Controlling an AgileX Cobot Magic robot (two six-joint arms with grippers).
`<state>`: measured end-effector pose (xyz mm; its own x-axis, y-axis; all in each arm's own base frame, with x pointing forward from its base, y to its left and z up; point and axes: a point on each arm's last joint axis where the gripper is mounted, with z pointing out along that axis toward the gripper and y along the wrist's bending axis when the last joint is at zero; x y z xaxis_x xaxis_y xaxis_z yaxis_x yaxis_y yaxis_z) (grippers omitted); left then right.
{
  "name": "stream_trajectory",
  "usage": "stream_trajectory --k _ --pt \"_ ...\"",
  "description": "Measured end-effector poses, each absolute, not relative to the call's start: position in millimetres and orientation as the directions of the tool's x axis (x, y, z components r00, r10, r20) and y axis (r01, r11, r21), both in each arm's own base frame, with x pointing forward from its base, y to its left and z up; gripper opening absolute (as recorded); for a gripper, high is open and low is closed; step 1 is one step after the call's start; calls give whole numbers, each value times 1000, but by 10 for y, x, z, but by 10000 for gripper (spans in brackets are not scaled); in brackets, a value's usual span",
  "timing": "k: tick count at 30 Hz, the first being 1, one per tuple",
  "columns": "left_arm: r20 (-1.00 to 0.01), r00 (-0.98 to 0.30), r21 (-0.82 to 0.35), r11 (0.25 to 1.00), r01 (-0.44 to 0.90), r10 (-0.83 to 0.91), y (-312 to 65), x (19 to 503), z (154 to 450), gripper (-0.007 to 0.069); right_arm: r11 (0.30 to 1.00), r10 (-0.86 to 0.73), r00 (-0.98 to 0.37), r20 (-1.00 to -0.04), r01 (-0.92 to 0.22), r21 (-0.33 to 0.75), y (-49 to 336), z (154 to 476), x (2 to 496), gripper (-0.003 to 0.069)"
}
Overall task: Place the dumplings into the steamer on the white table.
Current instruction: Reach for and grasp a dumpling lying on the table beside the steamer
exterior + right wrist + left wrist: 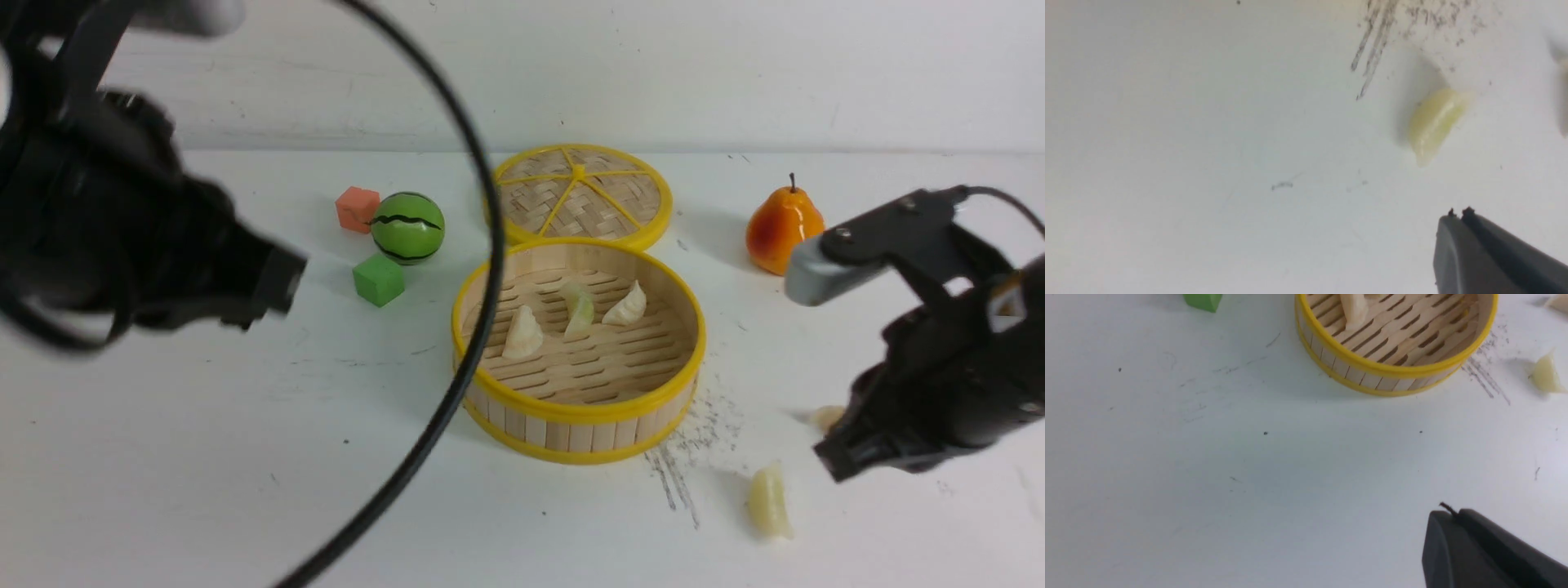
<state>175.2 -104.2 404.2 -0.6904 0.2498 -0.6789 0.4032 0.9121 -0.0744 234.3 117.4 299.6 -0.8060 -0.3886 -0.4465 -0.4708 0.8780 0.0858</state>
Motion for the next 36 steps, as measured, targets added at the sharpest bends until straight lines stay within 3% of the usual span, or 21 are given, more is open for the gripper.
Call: stream_trajectory --k 5,9,11,13,16,18,21,24,27,29,33,36 --pt "-683 -706 -116 925 361 190 -812 1384 3664 -14 904 -351 -850 -393 -417 93 1294 2611 2641 31" --pt "-668 -727 -139 933 333 160 -710 1219 3511 -14 913 -344 -871 -350 -398 94 1347 2375 2767 130" --pt "-645 -746 -138 936 323 162 -667 1149 3420 -14 926 -319 -894 -315 -366 99 1383 2183 2857 267" --pt "-633 -756 -136 938 319 165 -653 1126 3397 -14 933 -302 -903 -305 -345 100 1395 2104 2893 326" --pt "-597 -782 -126 942 311 179 -634 1098 3347 -14 951 -268 -921 -281 -300 76 1410 1863 3001 472" --pt "-590 -787 -124 943 310 181 -631 1093 3337 -14 960 -246 -930 -274 -273 64 1411 1761 3045 507" --pt "-584 -791 -122 943 309 183 -628 1088 3333 -14 968 -232 -938 -259 -249 35 1403 1622 3094 516" --pt "-582 -792 -121 944 308 184 -627 1086 3331 -14 972 -221 -938 -266 -235 19 1398 1596 3129 477" --pt "-580 -794 -121 944 308 185 -626 1085 3327 -14 971 -230 -936 -267 -239 4 1392 1593 3137 367" --pt "-581 -793 -118 944 308 186 -624 1087 3327 -14 970 -238 -936 -260 -245 -9 1381 1603 3133 251" --pt "-586 -787 -97 947 306 194 -609 1096 3328 -14 964 -265 -936 -233 -264 -35 1387 1787 3124 250" --pt "-588 -784 -87 948 305 198 -602 1100 3329 -14 950 -306 -902 -304 -310 -37 1535 2189 3174 250"
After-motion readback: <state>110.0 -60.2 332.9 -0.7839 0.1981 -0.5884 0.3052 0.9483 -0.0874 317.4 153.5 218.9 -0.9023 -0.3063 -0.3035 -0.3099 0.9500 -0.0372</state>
